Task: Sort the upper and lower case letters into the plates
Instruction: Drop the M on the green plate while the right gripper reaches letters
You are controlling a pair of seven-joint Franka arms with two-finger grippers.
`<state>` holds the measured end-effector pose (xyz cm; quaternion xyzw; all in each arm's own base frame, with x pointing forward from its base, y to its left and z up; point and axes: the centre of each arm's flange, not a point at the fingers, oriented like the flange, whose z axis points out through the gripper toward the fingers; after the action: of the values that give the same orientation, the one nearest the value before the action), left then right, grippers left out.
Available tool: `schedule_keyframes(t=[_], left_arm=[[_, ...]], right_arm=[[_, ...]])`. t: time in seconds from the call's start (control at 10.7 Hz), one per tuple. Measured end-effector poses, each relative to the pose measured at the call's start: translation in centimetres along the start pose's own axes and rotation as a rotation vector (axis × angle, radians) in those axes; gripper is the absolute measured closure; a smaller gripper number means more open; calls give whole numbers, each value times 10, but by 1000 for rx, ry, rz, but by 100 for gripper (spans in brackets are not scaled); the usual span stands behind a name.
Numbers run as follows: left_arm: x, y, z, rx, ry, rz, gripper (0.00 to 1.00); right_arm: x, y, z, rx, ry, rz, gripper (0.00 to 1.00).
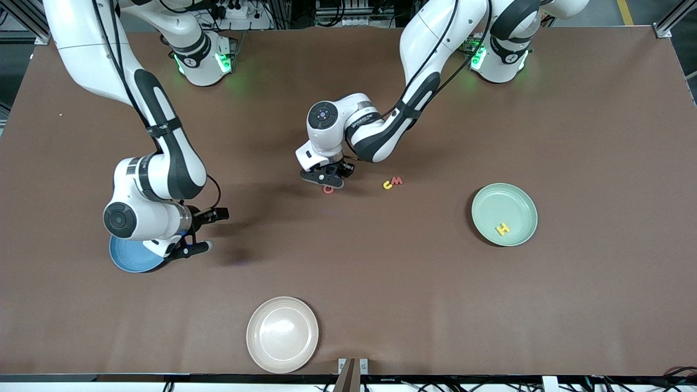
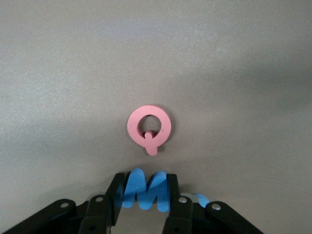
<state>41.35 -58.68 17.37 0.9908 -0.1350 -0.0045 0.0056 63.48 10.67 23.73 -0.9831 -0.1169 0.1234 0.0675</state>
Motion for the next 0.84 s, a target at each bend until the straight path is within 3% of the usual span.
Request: schedule_keyframes(t=[0.28,0.47,0.84], left_arm=[[2,-1,-1,12,16,4,60],[23,-20,-19,24,35,-45,60],[101,-154,-106,69,58,-192,60]], right_arm=[[2,-4,-3,-2,6,-7,0],[2,-5,-2,-2,6,-8,0],[5,-32,-2,-11,8,42,0]])
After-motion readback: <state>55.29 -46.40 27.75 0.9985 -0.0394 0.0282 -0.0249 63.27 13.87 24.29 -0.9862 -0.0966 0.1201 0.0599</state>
